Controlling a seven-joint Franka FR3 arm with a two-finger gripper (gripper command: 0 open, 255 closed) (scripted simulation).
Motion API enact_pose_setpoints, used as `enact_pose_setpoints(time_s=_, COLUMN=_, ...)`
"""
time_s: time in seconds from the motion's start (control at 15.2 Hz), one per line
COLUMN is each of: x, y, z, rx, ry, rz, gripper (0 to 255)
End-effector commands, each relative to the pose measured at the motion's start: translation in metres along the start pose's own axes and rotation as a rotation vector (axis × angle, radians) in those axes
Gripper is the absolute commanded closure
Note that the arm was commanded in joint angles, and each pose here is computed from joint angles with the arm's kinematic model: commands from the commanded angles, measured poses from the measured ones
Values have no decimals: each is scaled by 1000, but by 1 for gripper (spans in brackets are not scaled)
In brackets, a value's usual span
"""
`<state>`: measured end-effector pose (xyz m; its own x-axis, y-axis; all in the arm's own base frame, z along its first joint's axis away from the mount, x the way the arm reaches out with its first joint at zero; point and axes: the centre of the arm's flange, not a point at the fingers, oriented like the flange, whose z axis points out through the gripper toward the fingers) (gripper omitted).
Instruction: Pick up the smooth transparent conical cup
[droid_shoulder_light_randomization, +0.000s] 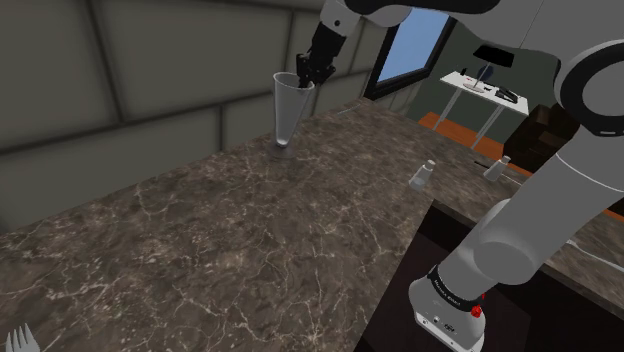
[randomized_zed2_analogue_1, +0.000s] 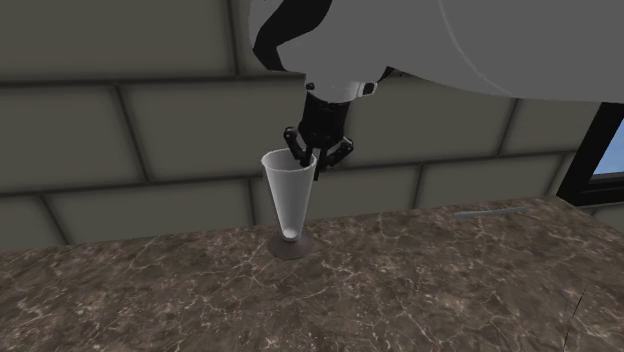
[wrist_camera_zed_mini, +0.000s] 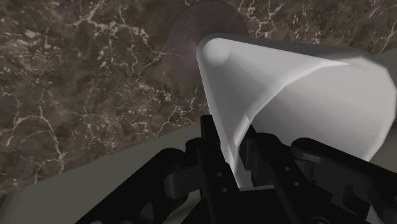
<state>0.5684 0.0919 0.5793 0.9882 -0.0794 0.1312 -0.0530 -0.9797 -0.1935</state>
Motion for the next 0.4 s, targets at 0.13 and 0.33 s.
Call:
enact_pose_setpoints(time_s=0.13, x=3, y=-4, z=-21, rx=0, ry=1, rz=0, gripper=255)
enact_pose_setpoints(time_s=0.33, x=4, y=-5, z=-27, rx=0, ry=1, rz=0, gripper=255)
